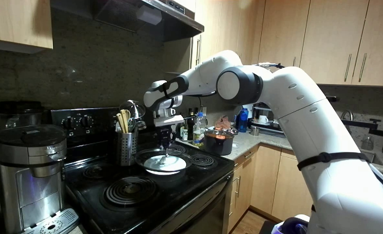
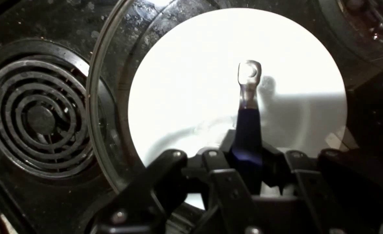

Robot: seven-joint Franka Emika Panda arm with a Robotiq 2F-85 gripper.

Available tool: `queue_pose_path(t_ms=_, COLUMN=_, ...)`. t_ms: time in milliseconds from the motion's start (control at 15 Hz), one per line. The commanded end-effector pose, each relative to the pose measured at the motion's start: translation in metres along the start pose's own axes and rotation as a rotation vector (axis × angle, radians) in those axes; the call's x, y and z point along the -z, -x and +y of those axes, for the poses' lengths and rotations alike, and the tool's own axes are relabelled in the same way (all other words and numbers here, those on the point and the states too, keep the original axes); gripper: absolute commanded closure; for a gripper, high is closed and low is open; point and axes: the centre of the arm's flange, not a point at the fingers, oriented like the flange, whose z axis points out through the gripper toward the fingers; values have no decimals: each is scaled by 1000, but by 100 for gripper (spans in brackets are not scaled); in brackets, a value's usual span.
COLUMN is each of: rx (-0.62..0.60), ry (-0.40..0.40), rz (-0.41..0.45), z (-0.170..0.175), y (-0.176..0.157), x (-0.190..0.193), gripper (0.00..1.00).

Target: Put the clear lid on the white plate

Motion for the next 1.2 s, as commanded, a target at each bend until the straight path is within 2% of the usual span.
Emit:
queue_pose_path(t_ms=0, rx=-24, ry=3, rz=15, z=-5, y=-11, x=20, gripper=97)
queue_pose_path(t_ms=1133, rx=-29, ry=21, rz=-9, z=10, y=-7, x=-4, gripper=97)
